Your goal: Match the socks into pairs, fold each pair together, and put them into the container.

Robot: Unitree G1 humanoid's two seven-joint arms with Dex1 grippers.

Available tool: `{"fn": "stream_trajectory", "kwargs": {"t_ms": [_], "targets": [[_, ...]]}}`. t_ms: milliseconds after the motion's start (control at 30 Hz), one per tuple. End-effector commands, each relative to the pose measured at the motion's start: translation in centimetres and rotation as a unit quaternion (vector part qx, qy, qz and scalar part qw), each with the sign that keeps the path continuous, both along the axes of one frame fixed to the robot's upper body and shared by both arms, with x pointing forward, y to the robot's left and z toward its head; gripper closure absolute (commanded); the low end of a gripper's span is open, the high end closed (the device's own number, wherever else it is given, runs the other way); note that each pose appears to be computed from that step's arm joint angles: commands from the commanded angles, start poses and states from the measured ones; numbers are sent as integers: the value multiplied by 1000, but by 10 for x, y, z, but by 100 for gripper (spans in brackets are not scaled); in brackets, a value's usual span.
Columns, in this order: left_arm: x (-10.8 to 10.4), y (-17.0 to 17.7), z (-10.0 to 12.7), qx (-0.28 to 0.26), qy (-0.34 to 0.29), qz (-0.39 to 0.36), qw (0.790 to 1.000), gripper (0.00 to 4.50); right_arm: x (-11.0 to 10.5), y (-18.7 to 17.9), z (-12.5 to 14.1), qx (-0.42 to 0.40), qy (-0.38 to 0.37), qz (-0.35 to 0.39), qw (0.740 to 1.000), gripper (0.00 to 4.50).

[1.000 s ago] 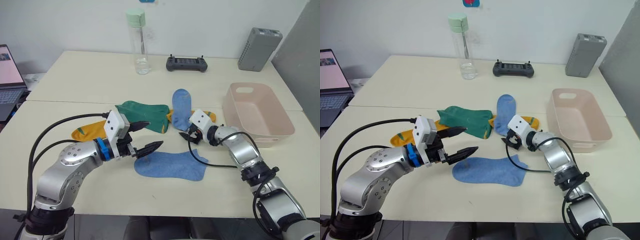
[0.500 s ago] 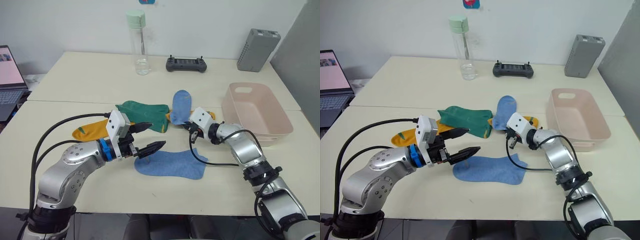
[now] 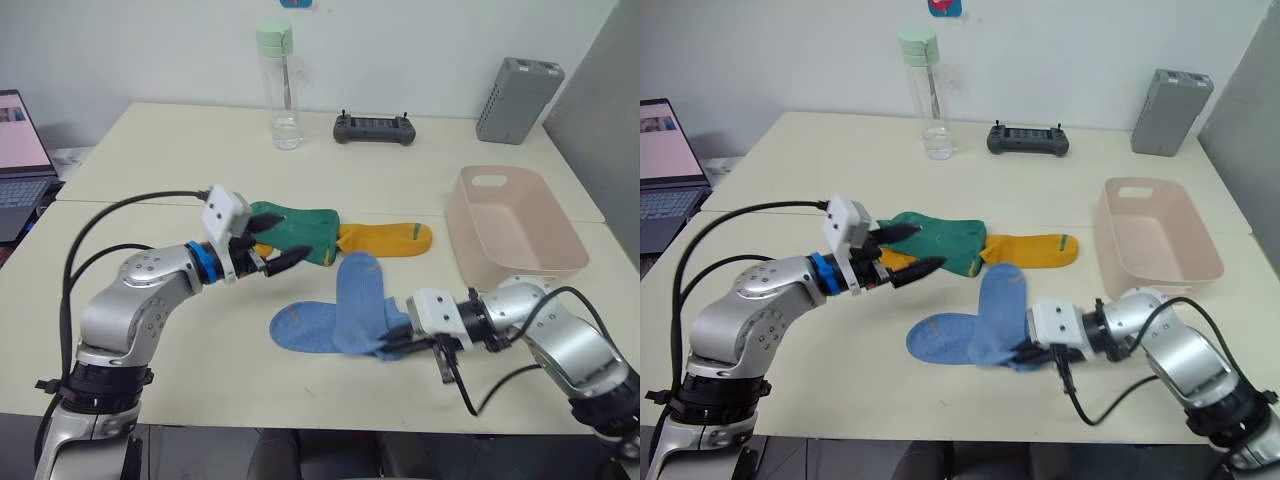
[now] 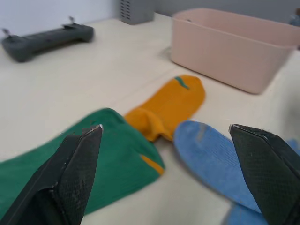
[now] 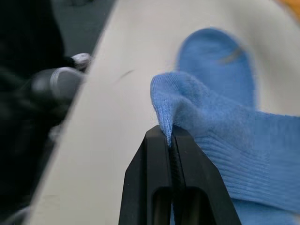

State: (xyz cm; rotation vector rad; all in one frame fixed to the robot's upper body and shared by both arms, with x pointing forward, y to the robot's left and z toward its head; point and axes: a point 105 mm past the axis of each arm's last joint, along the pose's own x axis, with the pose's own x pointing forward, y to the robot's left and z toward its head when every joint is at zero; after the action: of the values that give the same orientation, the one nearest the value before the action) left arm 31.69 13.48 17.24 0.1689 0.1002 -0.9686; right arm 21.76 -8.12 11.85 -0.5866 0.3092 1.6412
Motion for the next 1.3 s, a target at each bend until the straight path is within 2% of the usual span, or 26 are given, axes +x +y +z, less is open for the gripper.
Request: {"fn": "stream_trajectory", "kwargs": {"t_ms": [33, 133, 233, 433, 567, 700, 1067, 1300], "targets": [[-1, -15, -1, 15, -5, -33, 999, 0, -10, 3, 1, -6, 4, 25, 1000, 448], [6, -32, -17, 51, -5, -57, 997, 0, -6, 1, -5, -18, -5, 21, 1000, 448], [21, -47, -31, 119, -52, -76, 989, 0, -2, 1, -5, -20, -12, 12, 1000, 448], [41, -66, -50, 156, -53, -98, 982, 0, -6, 8, -3, -6, -7, 8, 1000, 448], [44, -78, -64, 169, -45, -122, 977, 0, -4, 12, -3, 1, -20, 0, 1000, 448], [43, -88, -56, 132, -39, -137, 981, 84, -5, 13, -4, 3, -19, -6, 1000, 450], [41, -83, -57, 136, -38, -143, 980, 448, -1, 12, -1, 11, -32, -16, 999, 450], [41, -70, -52, 125, -40, -102, 986, 449, 5, 11, 4, 16, -42, -16, 999, 450]]}}
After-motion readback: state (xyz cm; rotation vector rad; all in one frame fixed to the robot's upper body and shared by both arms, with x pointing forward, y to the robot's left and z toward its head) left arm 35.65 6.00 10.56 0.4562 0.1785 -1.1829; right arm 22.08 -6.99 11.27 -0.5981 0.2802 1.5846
